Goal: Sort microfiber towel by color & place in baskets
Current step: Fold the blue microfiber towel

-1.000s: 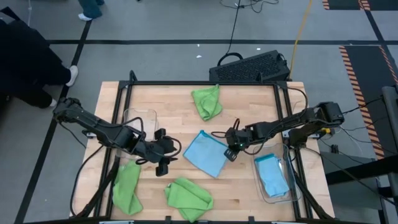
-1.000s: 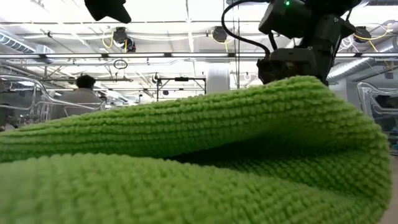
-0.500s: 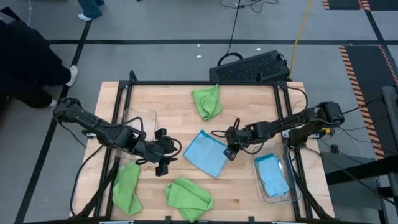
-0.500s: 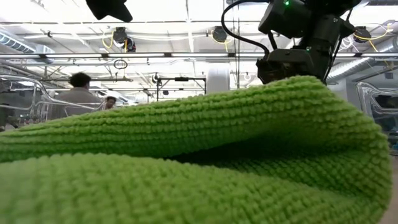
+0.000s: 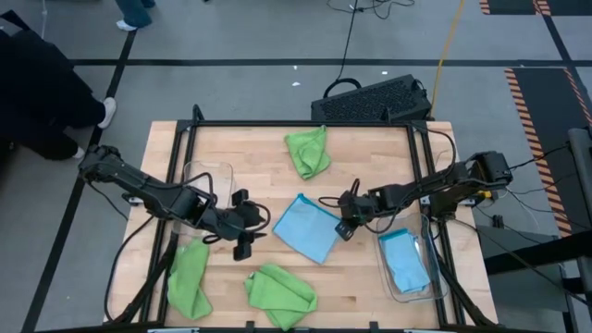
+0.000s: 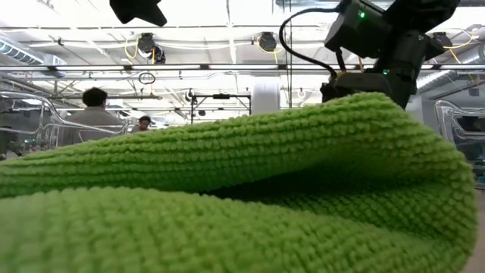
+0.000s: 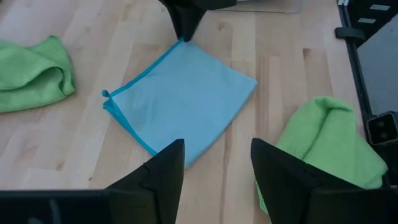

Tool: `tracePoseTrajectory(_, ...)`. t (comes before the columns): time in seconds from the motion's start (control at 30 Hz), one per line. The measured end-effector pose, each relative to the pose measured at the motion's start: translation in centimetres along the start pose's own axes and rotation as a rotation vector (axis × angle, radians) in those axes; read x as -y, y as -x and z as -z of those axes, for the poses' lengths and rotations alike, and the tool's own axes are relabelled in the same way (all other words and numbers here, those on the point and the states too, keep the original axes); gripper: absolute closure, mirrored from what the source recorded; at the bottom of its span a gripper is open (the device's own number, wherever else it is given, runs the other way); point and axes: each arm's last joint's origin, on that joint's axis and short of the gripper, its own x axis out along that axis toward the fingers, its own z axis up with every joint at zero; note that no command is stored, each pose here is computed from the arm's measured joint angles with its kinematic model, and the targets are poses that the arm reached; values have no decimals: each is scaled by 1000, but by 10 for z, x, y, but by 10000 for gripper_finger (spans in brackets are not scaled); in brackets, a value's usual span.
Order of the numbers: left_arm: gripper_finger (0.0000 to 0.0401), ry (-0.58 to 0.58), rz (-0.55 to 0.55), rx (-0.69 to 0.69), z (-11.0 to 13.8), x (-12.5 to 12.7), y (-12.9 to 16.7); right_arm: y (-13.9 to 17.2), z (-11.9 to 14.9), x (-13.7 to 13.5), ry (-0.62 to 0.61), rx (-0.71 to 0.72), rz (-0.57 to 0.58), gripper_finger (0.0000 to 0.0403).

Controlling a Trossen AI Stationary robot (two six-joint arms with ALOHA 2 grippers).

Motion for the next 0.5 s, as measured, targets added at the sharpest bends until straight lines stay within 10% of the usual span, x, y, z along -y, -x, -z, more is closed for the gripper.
tracePoseTrajectory(0.5,213,-3,-14,7,0,0,0,6,2,-9,-28,-40,-114,399)
